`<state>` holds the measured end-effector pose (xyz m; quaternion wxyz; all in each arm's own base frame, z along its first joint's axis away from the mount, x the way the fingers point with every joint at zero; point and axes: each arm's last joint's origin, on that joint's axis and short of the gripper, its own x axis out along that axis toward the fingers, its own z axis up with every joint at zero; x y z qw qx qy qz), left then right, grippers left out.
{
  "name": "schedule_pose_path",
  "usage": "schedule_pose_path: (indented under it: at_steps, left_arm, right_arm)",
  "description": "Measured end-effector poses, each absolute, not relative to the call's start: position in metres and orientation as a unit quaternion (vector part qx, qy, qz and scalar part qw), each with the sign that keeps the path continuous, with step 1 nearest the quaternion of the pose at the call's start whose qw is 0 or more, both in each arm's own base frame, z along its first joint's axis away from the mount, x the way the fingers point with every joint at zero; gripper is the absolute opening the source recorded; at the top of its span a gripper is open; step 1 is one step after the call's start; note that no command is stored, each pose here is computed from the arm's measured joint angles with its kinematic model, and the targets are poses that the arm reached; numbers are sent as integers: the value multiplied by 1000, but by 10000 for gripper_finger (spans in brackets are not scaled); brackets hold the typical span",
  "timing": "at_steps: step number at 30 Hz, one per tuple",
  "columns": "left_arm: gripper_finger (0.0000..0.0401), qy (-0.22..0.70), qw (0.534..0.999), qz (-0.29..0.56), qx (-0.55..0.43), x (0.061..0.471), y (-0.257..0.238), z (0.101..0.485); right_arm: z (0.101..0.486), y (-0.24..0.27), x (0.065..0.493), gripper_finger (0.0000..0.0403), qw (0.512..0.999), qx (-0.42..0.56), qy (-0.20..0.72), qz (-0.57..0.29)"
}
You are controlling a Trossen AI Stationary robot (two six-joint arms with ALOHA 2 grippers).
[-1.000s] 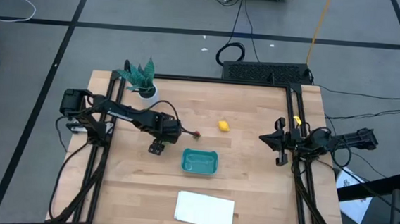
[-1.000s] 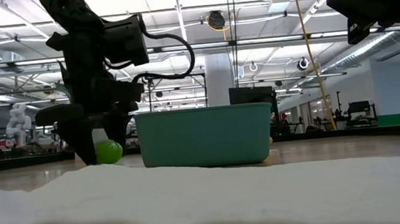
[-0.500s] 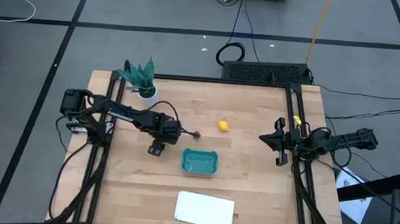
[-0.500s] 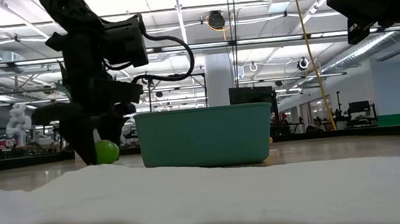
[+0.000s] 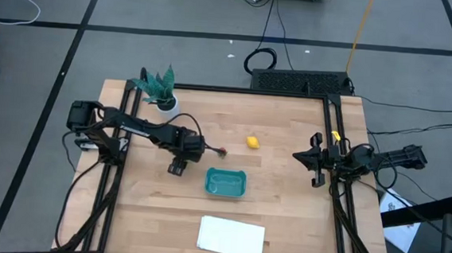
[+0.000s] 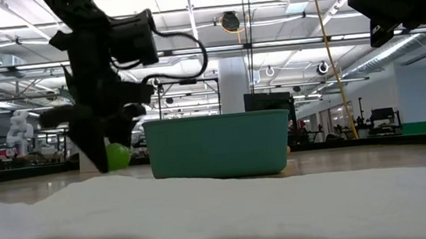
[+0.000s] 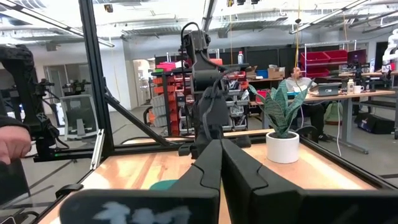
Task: Pick and placing Produce into tupperware
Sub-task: Put the cabbage into the blue bin
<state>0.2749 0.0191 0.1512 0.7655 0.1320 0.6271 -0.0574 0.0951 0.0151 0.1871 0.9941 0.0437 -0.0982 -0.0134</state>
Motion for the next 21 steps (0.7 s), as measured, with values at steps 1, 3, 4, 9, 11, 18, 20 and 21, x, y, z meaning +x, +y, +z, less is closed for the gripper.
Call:
schedule_pose_path:
  at_steps: [1,3,4,9,11,18,20,21]
  left_arm:
    - [240,621,770,-56,133,277,19,156]
    - [235,621,771,-53,134,278,19,165]
    - [231,623,769,-52,136,278,19,169]
    - [225,616,774,-43,141,282,20,198]
    - [229,613,776,-43,141,283,20,208]
    - [235,596,790,-44,134,288,20,241]
    - [235,592,794,-43,134,289,20,249]
    - [235,596,791,-44,133,287,20,253]
  right_arm:
    - [187,15,95,0,994,44,-98,-13]
    - [187,15,95,0,994,44,-98,-13]
    - [187,15,95,0,994,44,-98,-13]
    - [187,15,95,0,994,44,-98,-13]
    - [187,15,95,0,994,44,-99,-13]
    - [187,15,95,0,994,44,-99,-13]
    - [187,15,95,0,994,44,-98,-13]
    - [187,15,95,0,994,44,-99,-13]
